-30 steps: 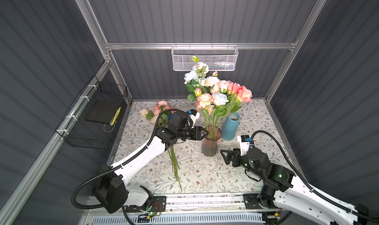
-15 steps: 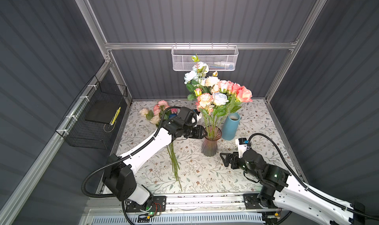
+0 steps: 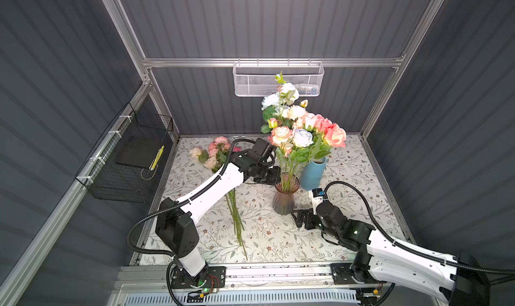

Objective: Arrange flowers in a vase
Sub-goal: Move the vase to the top-center of the table.

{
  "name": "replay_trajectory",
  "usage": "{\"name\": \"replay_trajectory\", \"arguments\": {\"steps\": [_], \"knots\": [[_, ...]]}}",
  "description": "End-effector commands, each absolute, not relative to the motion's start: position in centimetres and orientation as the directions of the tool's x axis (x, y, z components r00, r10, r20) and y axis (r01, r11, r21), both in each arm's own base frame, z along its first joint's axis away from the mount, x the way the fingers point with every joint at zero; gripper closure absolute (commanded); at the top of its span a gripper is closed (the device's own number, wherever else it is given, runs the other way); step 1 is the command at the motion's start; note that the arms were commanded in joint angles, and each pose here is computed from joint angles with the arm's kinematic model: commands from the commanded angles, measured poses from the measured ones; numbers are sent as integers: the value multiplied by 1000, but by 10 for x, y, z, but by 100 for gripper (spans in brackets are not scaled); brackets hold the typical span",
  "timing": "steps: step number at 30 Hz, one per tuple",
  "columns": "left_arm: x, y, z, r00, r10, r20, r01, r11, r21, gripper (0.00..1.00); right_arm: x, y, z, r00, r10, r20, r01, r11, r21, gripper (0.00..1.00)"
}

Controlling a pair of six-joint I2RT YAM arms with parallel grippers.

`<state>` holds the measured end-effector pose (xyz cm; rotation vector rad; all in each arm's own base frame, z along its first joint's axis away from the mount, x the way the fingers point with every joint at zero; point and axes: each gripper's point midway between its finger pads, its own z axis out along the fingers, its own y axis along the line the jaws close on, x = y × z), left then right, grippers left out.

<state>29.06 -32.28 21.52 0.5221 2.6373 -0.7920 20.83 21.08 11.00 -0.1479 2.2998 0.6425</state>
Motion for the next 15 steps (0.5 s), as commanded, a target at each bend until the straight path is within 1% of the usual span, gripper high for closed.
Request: {"name": "replay_trajectory", "arguments": {"steps": [1,4,8,11,15], "knots": [[287,-312,205,-886,264,-381,418,810,-412,100,215,228,113,-710,90,-698,-327,836,440,3],[291,-311,209,-881,232,-413,409,812,-417,100,220,239,111,-707,84,-702,-345,826,446,3],[305,-310,225,-848,183,-498,412,819,-399,100,228,254,103,-702,80,-708,-362,816,451,3],[320,-310,234,-826,144,-546,412,814,-409,100,239,264,97,-694,67,-717,-368,823,433,6],[343,-305,238,-808,91,-583,400,810,-429,100,259,274,93,-675,76,-733,-359,835,417,11]]}}
